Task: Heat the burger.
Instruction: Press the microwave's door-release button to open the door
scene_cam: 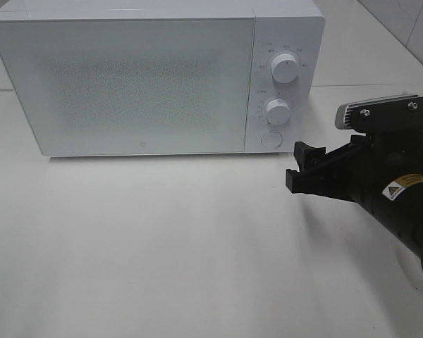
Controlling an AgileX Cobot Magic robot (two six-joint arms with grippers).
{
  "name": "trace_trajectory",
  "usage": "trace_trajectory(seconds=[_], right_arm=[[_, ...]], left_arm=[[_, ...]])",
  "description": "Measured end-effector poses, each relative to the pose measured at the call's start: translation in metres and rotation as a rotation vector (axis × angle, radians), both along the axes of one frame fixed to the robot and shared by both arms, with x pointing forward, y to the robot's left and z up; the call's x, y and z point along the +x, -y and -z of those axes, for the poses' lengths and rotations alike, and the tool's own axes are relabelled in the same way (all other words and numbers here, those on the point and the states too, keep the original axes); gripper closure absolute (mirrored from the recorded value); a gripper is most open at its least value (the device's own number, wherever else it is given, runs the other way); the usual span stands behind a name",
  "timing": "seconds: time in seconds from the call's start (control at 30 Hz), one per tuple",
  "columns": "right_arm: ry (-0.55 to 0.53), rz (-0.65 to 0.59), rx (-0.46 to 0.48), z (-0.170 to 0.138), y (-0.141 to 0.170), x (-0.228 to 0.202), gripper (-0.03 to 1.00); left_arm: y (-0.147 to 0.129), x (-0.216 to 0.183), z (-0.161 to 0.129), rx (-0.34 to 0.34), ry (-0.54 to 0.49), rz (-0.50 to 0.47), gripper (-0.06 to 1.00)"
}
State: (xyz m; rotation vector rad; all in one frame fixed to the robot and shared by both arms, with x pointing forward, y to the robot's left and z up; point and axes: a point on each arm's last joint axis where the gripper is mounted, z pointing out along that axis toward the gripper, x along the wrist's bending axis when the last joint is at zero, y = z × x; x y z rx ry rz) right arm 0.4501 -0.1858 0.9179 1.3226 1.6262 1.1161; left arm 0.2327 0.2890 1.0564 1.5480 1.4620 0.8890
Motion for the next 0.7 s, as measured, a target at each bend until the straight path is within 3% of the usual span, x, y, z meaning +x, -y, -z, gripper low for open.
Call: trace_trajectory(seconds=[0.47, 0.53, 0.63, 0.7], right_arm=[[-0.015, 0.046, 0.064, 0.0003, -0.0051, -0.0054, 0.25], [-0.039, 0.096, 0.207, 0.0003, -0.0055, -0.0057, 0.26], [-0.048, 0.115, 0.259, 0.0003, -0.0055, -0.0057, 0.27], [-0.082, 0.19, 0.459, 0.0003, -0.0055, -0.0057, 0.33]], left_arm=[[0.0, 0.0, 0.0, 0.0, 0.0, 0.0, -0.05], [0.0, 0.0, 0.0, 0.0, 0.0, 0.0, -0.05], [0.0, 0.0, 0.0, 0.0, 0.0, 0.0, -0.05], [0.0, 0.0, 0.0, 0.0, 0.0, 0.0, -0.05]])
